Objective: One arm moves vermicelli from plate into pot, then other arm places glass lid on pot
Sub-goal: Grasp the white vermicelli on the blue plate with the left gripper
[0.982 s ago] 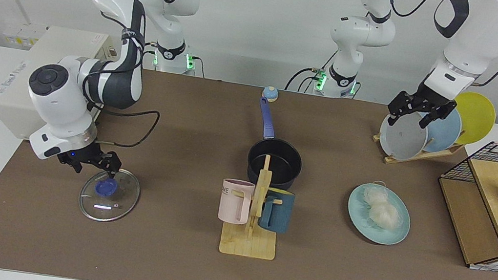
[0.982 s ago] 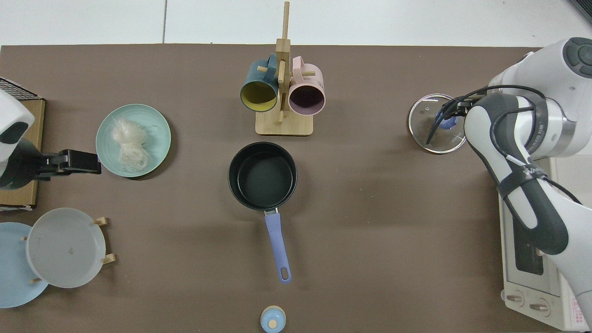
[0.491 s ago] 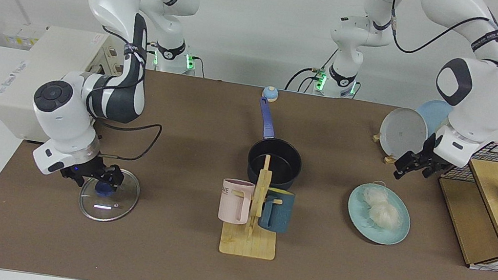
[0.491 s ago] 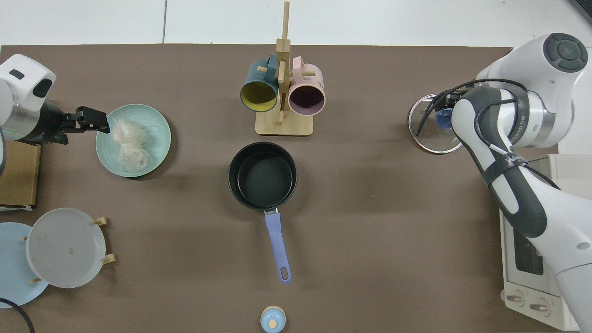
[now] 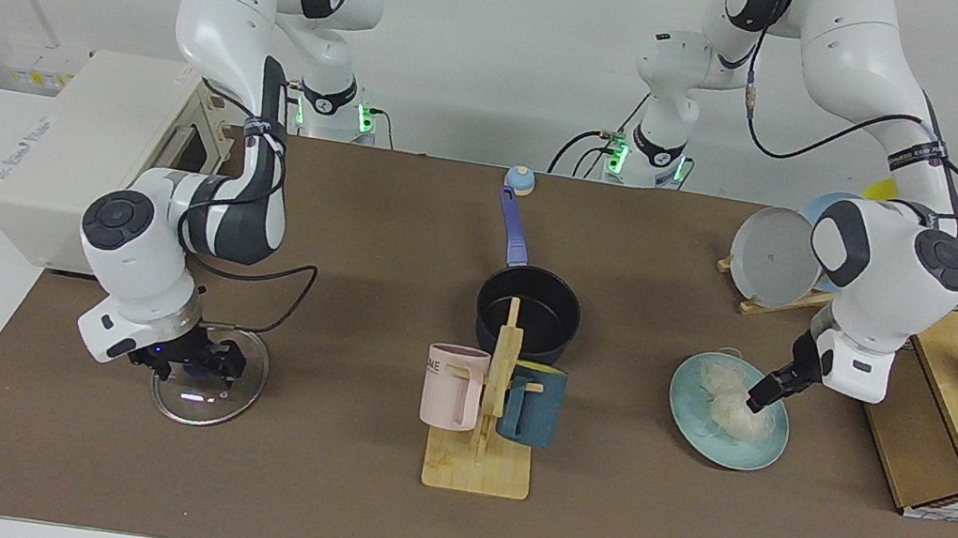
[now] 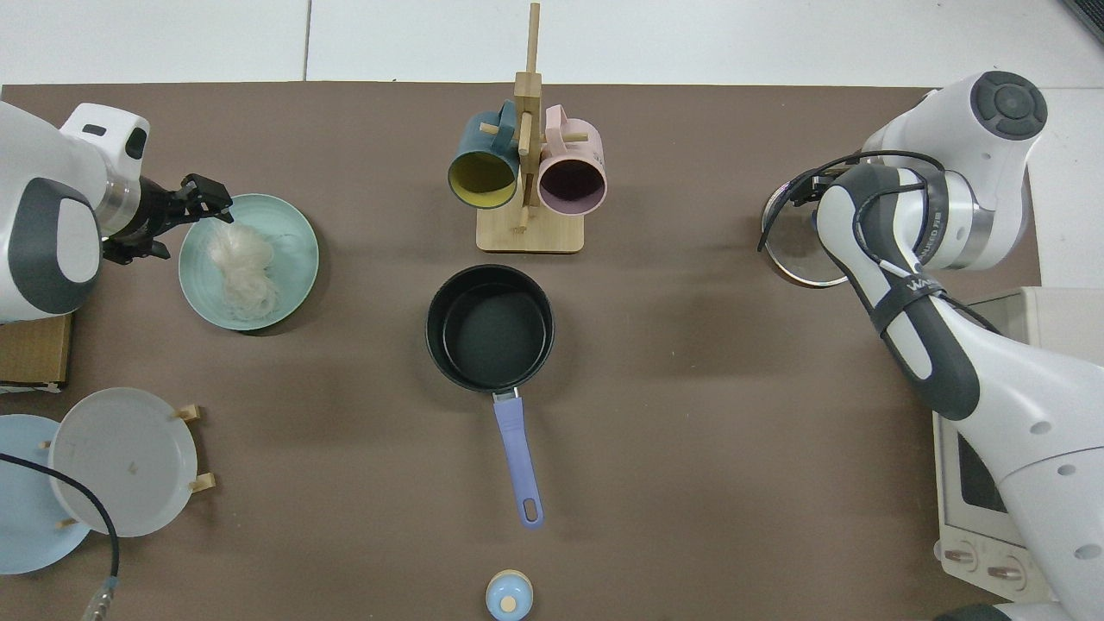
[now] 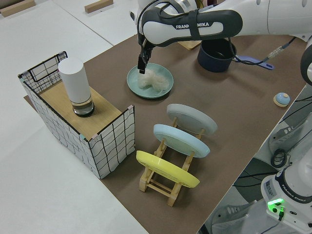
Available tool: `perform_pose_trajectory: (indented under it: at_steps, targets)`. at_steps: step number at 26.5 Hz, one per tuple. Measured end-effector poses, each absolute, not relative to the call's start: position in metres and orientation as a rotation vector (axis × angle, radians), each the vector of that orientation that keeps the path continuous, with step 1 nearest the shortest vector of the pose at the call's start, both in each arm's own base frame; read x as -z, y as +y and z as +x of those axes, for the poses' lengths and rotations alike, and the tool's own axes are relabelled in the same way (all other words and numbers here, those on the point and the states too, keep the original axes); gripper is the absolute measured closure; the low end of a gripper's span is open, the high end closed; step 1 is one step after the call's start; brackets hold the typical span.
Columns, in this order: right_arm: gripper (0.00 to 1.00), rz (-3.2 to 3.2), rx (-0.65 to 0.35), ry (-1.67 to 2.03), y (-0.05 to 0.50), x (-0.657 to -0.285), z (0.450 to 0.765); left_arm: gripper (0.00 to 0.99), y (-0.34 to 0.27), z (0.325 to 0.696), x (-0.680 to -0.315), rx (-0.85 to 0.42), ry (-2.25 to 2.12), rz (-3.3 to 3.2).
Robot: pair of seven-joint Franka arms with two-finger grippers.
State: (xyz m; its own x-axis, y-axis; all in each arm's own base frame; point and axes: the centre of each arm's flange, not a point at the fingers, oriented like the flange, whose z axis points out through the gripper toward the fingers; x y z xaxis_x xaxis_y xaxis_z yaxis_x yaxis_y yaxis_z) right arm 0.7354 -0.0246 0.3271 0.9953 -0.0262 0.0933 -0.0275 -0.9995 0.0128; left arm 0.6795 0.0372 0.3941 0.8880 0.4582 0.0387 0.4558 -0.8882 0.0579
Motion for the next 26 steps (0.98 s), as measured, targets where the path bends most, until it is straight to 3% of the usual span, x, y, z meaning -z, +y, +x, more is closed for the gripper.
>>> perform_pose_trajectory:
  at_steps: [12, 21, 23, 24, 26]
  targets:
    - [0.0, 3.126, -0.091, -0.025, -0.017, -0.309, 0.73, 0.0, 0.021, 0.679, -0.339, -0.043, 0.739, 3.011]
    - [0.0, 3.126, -0.021, -0.021, -0.016, -0.305, 0.725, 0.009, 0.015, 0.671, -0.319, -0.032, 0.585, 3.048]
    - [0.0, 3.123, 0.011, -0.021, -0.017, -0.305, 0.723, 0.062, 0.017, 0.671, -0.32, -0.034, 0.557, 3.054]
    - [0.0, 3.121, 0.024, -0.019, -0.018, -0.305, 0.722, 0.172, 0.018, 0.672, -0.32, -0.036, 0.551, 3.055]
    - [0.0, 3.114, 0.046, -0.014, -0.019, -0.306, 0.72, 0.264, 0.019, 0.673, -0.322, -0.04, 0.55, 3.055]
